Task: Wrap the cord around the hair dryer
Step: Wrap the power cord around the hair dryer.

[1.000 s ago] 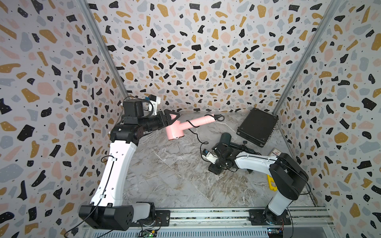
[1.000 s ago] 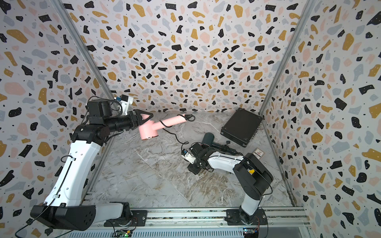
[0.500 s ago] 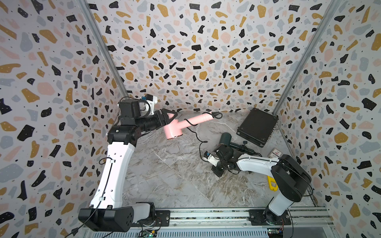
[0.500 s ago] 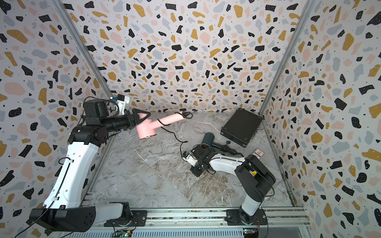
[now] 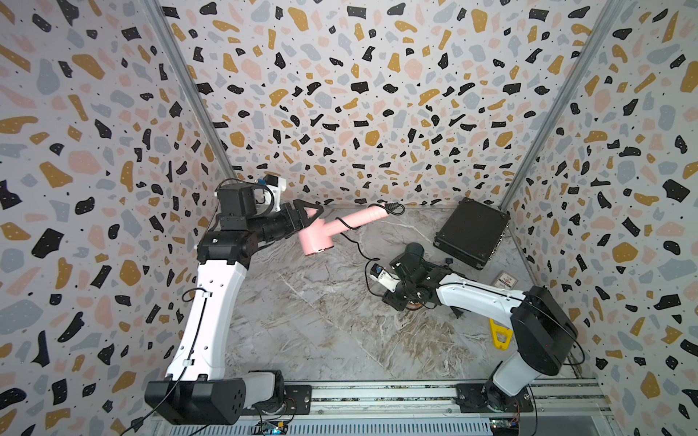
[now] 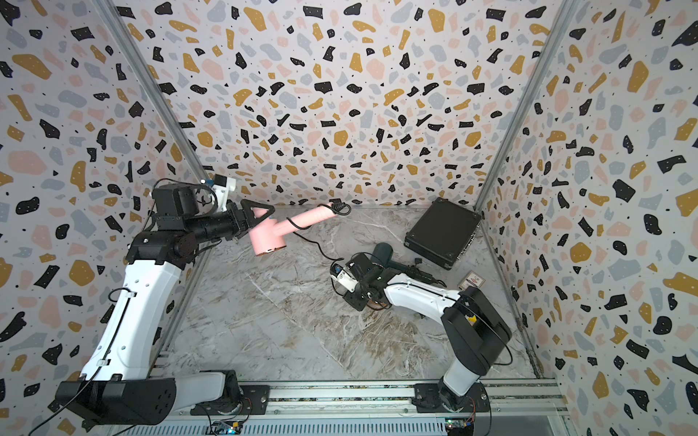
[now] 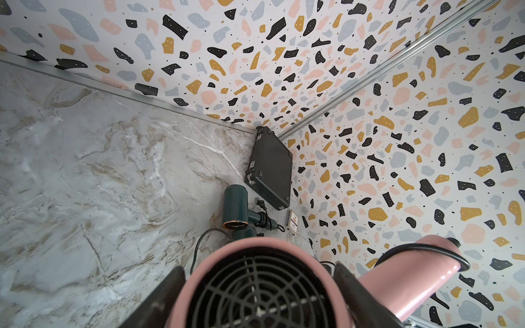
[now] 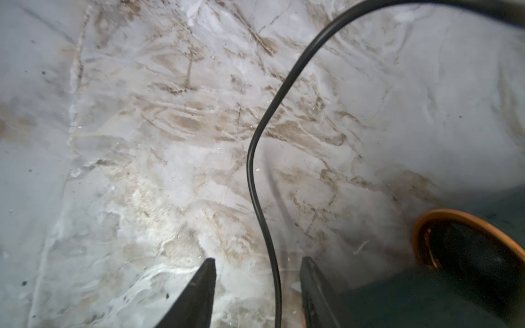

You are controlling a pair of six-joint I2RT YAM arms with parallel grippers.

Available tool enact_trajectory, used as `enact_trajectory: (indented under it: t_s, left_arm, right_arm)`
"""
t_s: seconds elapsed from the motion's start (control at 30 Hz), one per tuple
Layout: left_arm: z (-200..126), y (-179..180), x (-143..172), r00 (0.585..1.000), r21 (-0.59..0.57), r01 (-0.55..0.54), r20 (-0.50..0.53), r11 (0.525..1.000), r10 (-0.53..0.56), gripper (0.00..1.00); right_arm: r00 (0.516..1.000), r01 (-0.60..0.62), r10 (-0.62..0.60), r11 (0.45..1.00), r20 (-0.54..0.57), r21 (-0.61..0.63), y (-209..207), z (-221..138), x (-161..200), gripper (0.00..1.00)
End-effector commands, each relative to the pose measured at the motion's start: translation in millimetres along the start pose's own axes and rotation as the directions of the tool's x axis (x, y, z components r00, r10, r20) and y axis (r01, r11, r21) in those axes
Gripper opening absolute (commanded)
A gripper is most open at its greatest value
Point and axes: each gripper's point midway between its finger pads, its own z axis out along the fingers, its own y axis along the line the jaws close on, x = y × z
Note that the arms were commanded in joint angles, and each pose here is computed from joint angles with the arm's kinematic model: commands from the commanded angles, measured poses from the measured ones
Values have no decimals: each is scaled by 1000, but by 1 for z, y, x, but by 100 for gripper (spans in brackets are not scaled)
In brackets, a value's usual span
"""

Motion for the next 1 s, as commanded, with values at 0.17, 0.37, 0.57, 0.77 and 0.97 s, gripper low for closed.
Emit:
enact_trajectory:
  t_s: [0.17,0.37,0.57,0.77,0.97]
  left_arm:
    - [-24,-41,-11,994,91,-93,63,992,87,0]
    - [-25,-40,-12,994,90,-91,67,992,85,0]
    - [-20,-8,-20,992,-22,-67,109,997,69,0]
    - [-17,68,-29,977,-342,-37,185,939,106,0]
    - [-13,116,-15,978,-531,-76,127,844,168,0]
  right_arm:
    - [997,31,-33,999,-72,-27,-1,32,5,50]
    - [999,9,-11,999,-50,-47,6,36,16,21]
    - [1000,0,0,999,5,-54,17,-4,9,0]
    - [994,98,-96,995,56,-34,40,-74,-10,0]
    - [968,200,-205,979,148,44,47,-145,-49,0]
